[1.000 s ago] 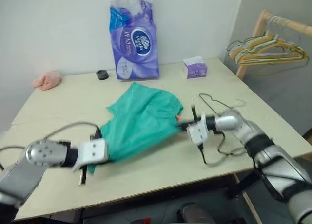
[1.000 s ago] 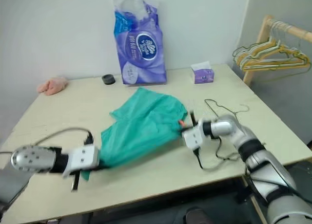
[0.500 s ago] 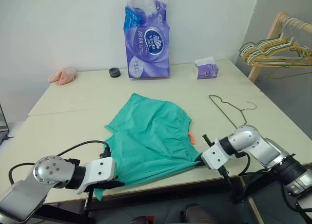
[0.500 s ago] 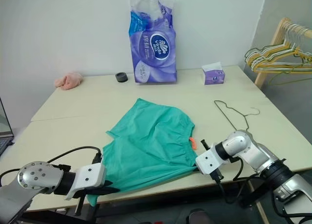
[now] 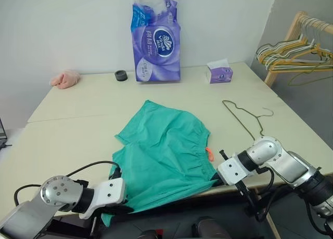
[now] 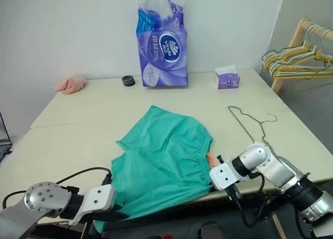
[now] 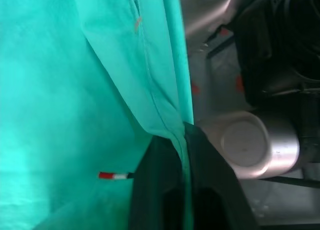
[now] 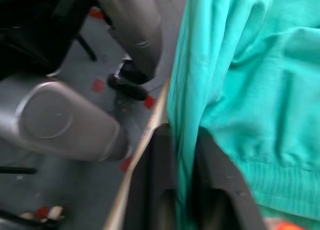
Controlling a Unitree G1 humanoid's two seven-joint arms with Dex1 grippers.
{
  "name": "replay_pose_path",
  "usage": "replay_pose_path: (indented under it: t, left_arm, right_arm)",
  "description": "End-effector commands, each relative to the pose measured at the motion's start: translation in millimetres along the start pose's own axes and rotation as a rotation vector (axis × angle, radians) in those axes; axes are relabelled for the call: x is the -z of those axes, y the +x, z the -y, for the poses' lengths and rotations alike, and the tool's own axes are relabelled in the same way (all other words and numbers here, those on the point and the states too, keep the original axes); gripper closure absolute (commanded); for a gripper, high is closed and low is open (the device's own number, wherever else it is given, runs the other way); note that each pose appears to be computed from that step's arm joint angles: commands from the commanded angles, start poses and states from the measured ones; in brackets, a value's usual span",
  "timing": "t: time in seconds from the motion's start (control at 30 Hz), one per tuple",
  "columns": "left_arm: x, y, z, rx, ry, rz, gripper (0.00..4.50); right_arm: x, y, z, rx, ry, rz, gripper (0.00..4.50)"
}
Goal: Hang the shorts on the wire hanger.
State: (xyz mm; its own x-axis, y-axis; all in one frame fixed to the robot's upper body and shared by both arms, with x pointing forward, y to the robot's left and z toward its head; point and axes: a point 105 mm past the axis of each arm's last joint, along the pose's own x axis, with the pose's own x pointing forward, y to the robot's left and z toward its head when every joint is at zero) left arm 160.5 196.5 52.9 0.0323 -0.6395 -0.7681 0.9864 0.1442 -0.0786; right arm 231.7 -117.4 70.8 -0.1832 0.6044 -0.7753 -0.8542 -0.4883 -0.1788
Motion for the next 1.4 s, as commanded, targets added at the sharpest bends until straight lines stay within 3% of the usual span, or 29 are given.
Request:
replay_pose_path:
  t: [0.03, 0.17, 0.3, 0.37, 0.43, 0.5, 0.7, 0.83, 1.0, 1.13, 1.4]
  left_arm:
    - [-6.5, -4.1, 2.2, 0.013, -0.008, 0.015, 2.93]
    - [-11.8, -6.6, 3.1, 0.012, -0.036, 0.052, 1.68]
    - [-27.2, -13.7, -1.8, -0.012, -0.086, 0.154, 0.44]
    - [-37.3, -18.6, -5.4, -0.023, -0.117, 0.223, 0.03]
    - [-42.2, -21.8, -7.3, -0.03, -0.134, 0.255, 0.03]
    - [-52.8, -27.9, -19.6, -0.094, -0.145, 0.327, 0.03]
    - [-103.3, -49.9, -80.5, -0.43, -0.039, 0.547, 0.03]
    - [-121.2, -48.2, -88.1, -0.411, 0.001, 0.571, 0.03]
    - [-128.7, -41.3, -93.3, -0.333, -0.007, 0.555, 0.03]
    - [-146.3, -37.5, -92.8, -0.211, 0.061, 0.552, 0.03]
    - [-161.7, -33.2, -95.2, -0.139, 0.17, 0.523, 0.03]
  right_arm:
    - [-9.3, -9.6, 3.6, 0.019, -0.016, 0.014, 2.73]
    - [-19.6, -15.4, 3.4, 0.013, 0.029, 0.078, 1.31]
    - [-41.6, -33.9, 18.2, 0.09, 0.133, 0.231, 0.0]
    - [-52.0, -47.5, 31.6, 0.166, 0.208, 0.334, 0.0]
    - [-56.1, -55.2, 38.1, 0.209, 0.252, 0.385, 0.0]
    - [-54.3, -73.9, 58.1, 0.367, 0.343, 0.483, 0.0]
    - [3.4, -135.7, 101.7, 0.931, 0.637, 0.622, 0.0]
    - [57.3, -157.0, 98.5, 1.22, 0.789, 0.506, 0.0]
    - [129.4, -167.5, 75.2, 1.484, 0.991, 0.18, 0.0]
    - [172.4, -163.6, 51.5, 1.522, 1.155, 0.04, 0.0]
    - [208.8, -151.4, 31.4, 1.482, 1.331, -0.036, 0.0]
